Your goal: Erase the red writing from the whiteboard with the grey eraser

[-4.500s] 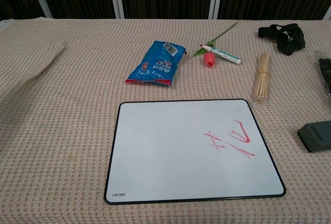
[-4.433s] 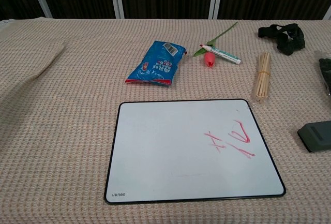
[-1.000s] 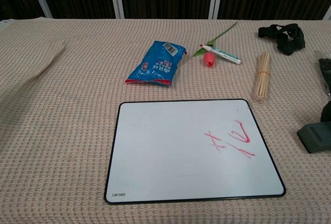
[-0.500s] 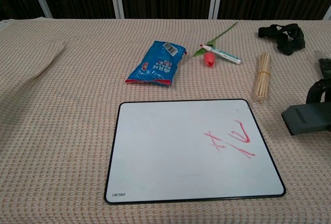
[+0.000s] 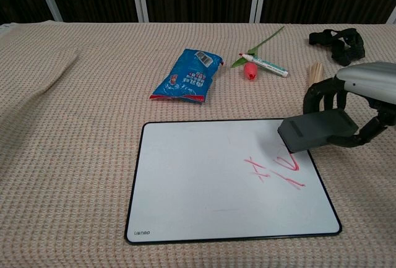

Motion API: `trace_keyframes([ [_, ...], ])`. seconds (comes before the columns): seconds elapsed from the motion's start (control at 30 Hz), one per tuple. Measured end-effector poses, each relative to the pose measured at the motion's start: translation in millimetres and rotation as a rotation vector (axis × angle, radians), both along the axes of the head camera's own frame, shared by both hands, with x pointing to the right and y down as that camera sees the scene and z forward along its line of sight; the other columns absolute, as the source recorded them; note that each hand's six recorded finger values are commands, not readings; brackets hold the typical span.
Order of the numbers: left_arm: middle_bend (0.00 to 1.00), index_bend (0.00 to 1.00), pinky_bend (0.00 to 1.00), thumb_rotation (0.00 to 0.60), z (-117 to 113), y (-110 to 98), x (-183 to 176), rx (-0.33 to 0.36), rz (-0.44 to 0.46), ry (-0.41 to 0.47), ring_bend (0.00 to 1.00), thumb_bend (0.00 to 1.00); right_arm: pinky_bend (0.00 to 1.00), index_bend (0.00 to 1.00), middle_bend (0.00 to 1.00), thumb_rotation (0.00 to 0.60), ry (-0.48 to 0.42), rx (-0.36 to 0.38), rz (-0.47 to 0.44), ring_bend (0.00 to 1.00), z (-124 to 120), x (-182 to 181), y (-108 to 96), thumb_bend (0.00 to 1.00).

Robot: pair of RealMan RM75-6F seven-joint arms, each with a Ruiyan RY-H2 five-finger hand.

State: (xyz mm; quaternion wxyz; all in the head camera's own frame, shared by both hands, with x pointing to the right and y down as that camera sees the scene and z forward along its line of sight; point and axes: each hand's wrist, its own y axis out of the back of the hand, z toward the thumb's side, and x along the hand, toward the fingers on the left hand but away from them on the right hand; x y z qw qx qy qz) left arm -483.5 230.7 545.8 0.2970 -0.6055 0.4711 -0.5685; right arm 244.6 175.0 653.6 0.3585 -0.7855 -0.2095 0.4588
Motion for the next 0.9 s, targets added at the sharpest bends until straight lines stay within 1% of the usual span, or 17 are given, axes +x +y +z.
trace_keyframes([
  [0.17, 0.05, 0.16, 0.07, 0.600, 0, 0, -1, 0.000, 0.001, 0.001, 0.00, 0.56, 0.44, 0.48, 0.48, 0.600, 0.008, 0.006, 0.009, 0.50, 7, -25, -8, 0.44],
  [0.3, 0.05, 0.16, 0.07, 0.600, 0, 0, -1, -0.002, 0.000, 0.002, 0.00, 0.56, 0.45, 0.48, 0.48, 0.600, 0.018, -0.006, 0.022, 0.51, 14, -42, -11, 0.44],
  [0.5, 0.05, 0.16, 0.07, 0.600, 1, -1, -1, -0.003, 0.001, 0.002, 0.00, 0.56, 0.45, 0.48, 0.48, 0.600, 0.024, -0.021, 0.035, 0.51, 26, -70, -4, 0.44],
  [0.67, 0.05, 0.16, 0.08, 0.600, 1, -1, -1, -0.004, 0.001, 0.002, 0.00, 0.56, 0.45, 0.48, 0.48, 0.600, 0.027, -0.041, 0.037, 0.51, 34, -85, 1, 0.44],
  [0.9, 0.05, 0.16, 0.07, 0.600, 1, -1, -2, -0.004, -0.001, 0.002, 0.00, 0.56, 0.45, 0.49, 0.49, 0.600, 0.041, -0.052, 0.031, 0.51, 40, -89, 4, 0.44],
])
